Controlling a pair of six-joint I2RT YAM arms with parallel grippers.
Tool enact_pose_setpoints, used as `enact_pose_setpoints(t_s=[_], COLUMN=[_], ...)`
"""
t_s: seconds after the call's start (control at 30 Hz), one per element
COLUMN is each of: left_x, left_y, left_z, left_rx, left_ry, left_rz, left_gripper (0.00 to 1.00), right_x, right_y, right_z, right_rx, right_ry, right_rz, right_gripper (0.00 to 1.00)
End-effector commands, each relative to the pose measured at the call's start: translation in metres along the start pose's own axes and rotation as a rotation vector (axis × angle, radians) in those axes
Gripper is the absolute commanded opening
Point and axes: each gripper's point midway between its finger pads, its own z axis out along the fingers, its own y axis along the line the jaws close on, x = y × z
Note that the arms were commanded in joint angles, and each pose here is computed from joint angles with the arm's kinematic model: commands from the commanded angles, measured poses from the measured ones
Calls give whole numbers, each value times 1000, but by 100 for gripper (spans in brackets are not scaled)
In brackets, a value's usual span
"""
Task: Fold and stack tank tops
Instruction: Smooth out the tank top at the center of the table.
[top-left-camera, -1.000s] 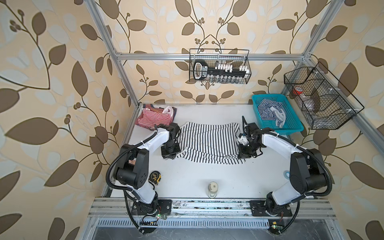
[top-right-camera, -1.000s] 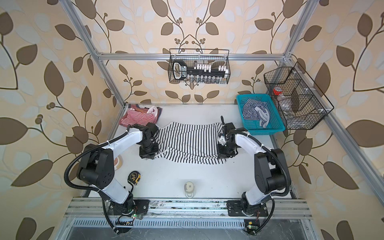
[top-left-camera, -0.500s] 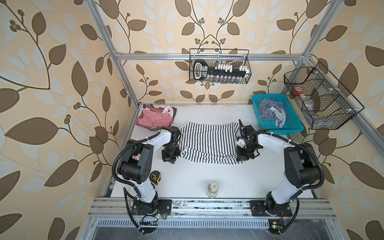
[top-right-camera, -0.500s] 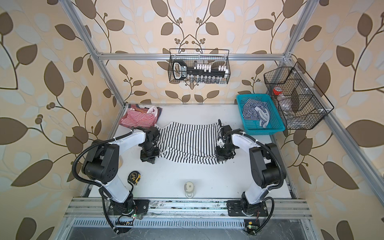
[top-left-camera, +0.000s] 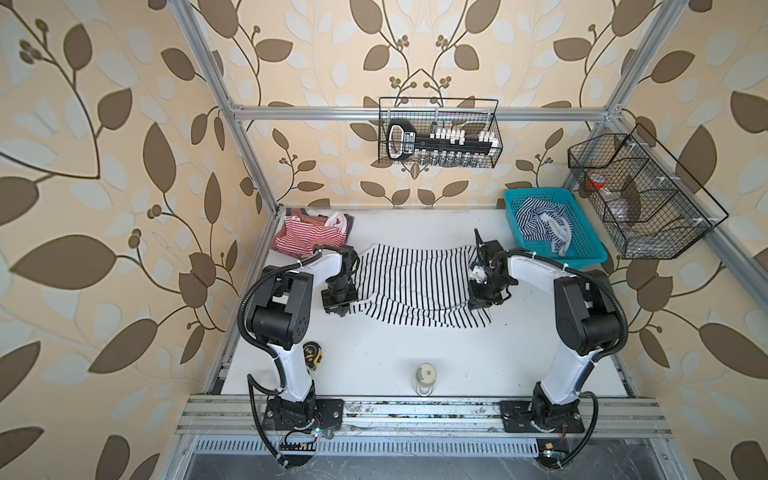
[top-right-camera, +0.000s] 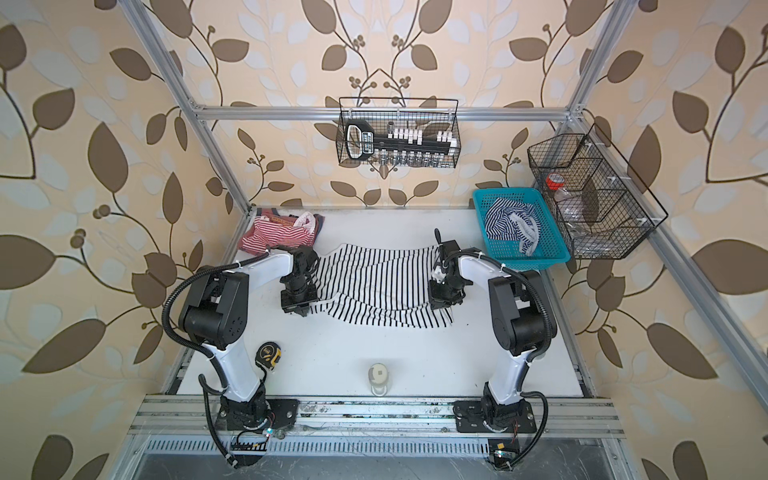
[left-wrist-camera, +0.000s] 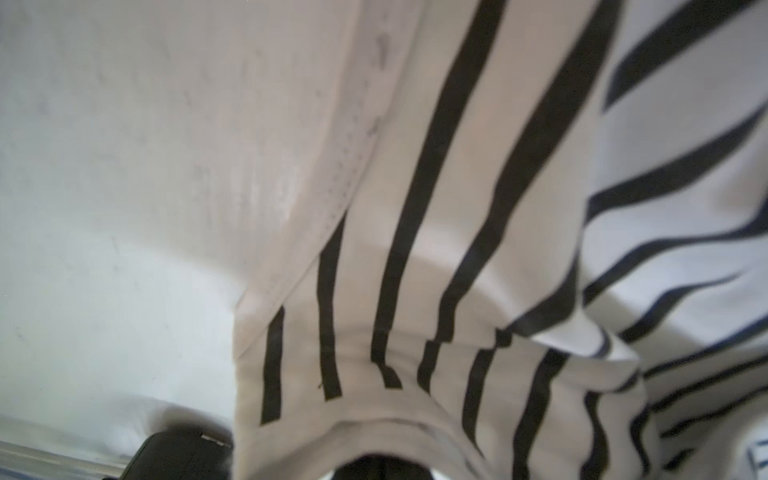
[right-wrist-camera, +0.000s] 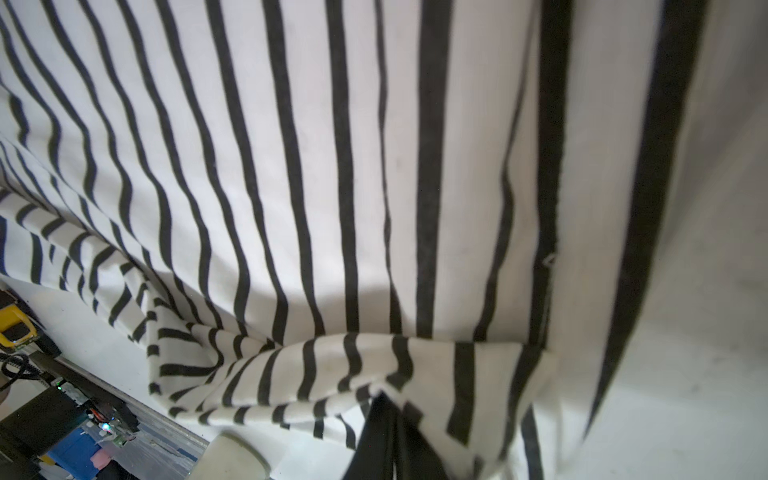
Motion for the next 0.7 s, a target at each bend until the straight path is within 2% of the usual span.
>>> enact_pose_setpoints(t_s=[0.0,0.27,0.67], left_x=[-13,-21,-16], left_y=[5,23,47], left_z=[-7,2,15], left_rx=[-21,-51,-125], left_ry=[-23,-6,37], left_rz=[-30,-91,-138], left_gripper=[0,0,0], right_x=[-15,-34,-24], right_y=[-3,-11,-44], right_z=[1,8,15], right_rx=[-7,-19,23], right_ry=[-16,-21,1], right_rz=[12,53,118], right_gripper=[6,5,5])
